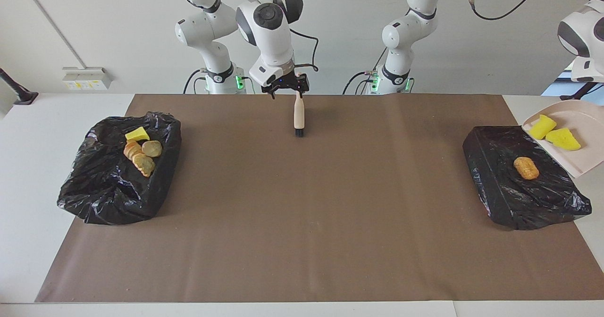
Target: Sweep and dump trash in bin
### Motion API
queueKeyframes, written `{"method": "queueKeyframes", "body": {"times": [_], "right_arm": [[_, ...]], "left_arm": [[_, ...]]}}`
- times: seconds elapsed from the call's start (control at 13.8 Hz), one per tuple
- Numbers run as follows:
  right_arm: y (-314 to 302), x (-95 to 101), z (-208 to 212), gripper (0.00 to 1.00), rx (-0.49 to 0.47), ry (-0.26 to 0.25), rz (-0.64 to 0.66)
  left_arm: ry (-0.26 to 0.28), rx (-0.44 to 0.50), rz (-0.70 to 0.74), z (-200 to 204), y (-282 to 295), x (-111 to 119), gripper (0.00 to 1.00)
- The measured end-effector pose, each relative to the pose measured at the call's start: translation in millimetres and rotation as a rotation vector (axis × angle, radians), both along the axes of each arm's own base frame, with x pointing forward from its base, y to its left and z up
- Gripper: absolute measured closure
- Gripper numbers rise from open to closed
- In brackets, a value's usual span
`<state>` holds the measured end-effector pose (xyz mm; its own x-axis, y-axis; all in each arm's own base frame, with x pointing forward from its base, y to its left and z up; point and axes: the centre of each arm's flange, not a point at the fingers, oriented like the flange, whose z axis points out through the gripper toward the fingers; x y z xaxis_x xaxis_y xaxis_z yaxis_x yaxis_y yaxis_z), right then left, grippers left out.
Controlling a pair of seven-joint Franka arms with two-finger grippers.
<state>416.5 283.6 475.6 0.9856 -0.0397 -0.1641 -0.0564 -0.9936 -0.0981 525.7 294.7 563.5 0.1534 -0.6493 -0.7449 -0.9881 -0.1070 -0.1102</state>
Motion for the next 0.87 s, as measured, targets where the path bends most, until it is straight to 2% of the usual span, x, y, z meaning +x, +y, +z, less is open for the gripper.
{"method": "queueKeyframes", "body": {"times": [0.22,0.29,0.65,0.87], "right_arm": [[-46.0,41.5,35.2,0.00,-0.037,-0.123,0.040],[-65.2,54.7,46.5,0.00,-0.036,-0.149,0.043],[-175.8,98.8,85.3,0.00,-0.048,-0.152,-0.053],[-243.6,111.5,90.5,0.00,-0.051,-0.148,-0.051]], "left_arm": [[0.031,0.068,-0.016,19.1,-28.5,5.6,0.67],[0.032,0.091,-0.016,23.7,-38.7,7.4,0.67],[0.039,0.212,0.041,35.6,-72.5,10.4,0.67],[0.023,0.215,0.052,48.9,-91.9,8.7,0.67]]}}
